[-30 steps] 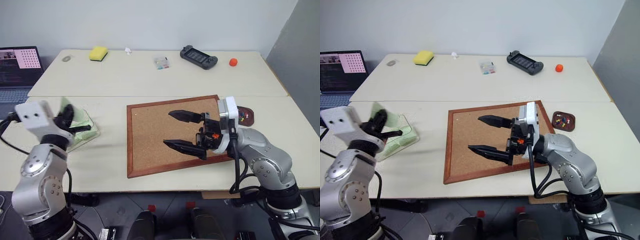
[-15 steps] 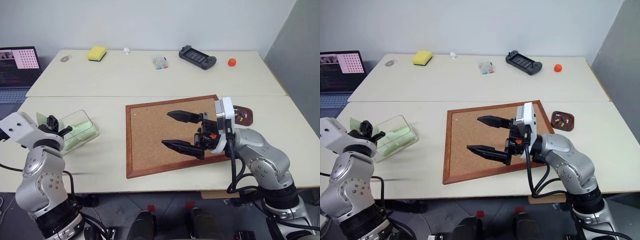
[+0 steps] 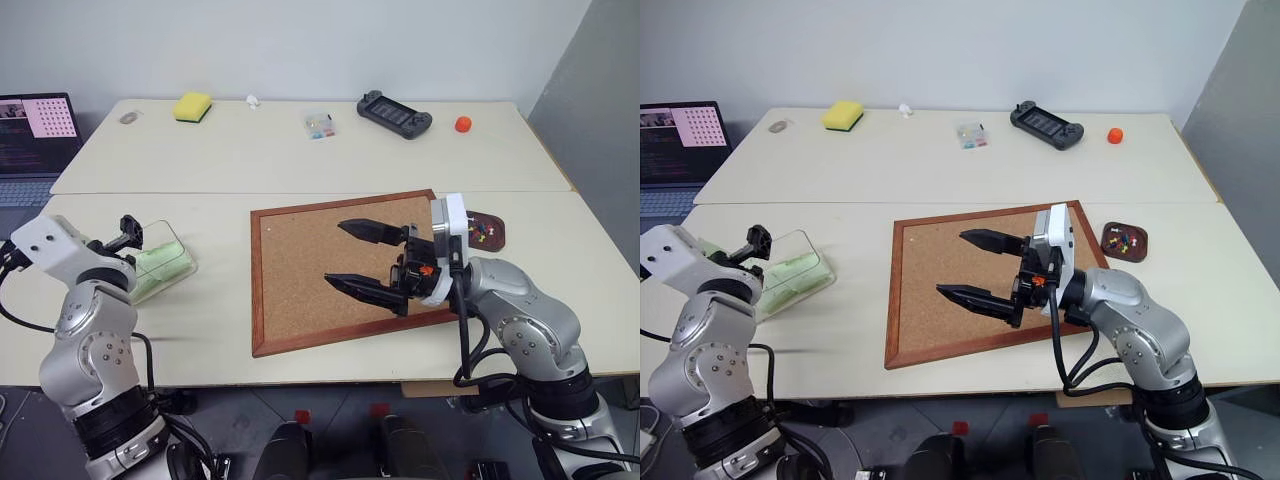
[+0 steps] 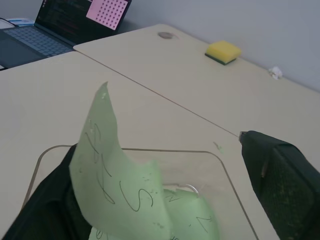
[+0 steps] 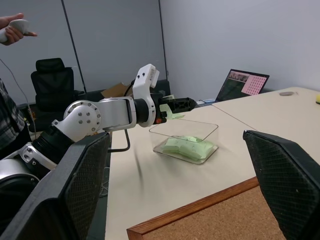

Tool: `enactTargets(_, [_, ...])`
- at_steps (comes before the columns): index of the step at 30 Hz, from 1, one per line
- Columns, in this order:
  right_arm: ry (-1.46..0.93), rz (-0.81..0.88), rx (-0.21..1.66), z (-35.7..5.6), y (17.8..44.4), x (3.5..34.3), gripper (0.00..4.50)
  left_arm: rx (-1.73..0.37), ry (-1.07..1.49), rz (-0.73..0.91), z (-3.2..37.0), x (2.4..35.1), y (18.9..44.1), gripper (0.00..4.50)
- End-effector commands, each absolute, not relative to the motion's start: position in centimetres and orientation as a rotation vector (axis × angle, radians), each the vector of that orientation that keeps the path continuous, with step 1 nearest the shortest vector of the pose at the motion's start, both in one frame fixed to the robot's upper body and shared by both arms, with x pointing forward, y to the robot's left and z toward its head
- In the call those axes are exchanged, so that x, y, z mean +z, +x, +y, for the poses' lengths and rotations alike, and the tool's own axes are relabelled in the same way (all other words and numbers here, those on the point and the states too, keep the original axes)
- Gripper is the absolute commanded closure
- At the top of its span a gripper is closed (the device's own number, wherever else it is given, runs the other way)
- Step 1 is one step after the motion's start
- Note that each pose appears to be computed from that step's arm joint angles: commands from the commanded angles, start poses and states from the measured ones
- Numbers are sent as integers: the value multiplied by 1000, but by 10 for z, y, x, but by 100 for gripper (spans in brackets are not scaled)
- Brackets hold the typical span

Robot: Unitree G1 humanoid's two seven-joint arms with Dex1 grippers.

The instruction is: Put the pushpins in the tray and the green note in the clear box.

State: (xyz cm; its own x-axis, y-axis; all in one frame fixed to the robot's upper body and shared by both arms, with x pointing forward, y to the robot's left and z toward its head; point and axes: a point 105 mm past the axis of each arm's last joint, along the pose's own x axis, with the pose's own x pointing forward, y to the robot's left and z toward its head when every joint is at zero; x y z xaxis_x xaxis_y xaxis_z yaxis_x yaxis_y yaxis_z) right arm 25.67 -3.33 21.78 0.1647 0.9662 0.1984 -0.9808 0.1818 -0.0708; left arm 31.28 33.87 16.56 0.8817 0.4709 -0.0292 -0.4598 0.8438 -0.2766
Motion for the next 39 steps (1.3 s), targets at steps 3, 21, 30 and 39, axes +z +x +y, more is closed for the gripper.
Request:
enactTargets(3, [64,-273,1381,-34,253,229,0,576,-92,27,355,162,301,2])
enactTargets(21, [70,-276,1368,-30,256,231,0,576,59,106,376,147,302,2])
enactTargets(30, [59,-279,1329,-36,260,230,0,410,43,-96,350,195,308,2])
enactTargets(39, [-64,-213,752,-84,315,202,0,-2,113,-119,253,199,296,2])
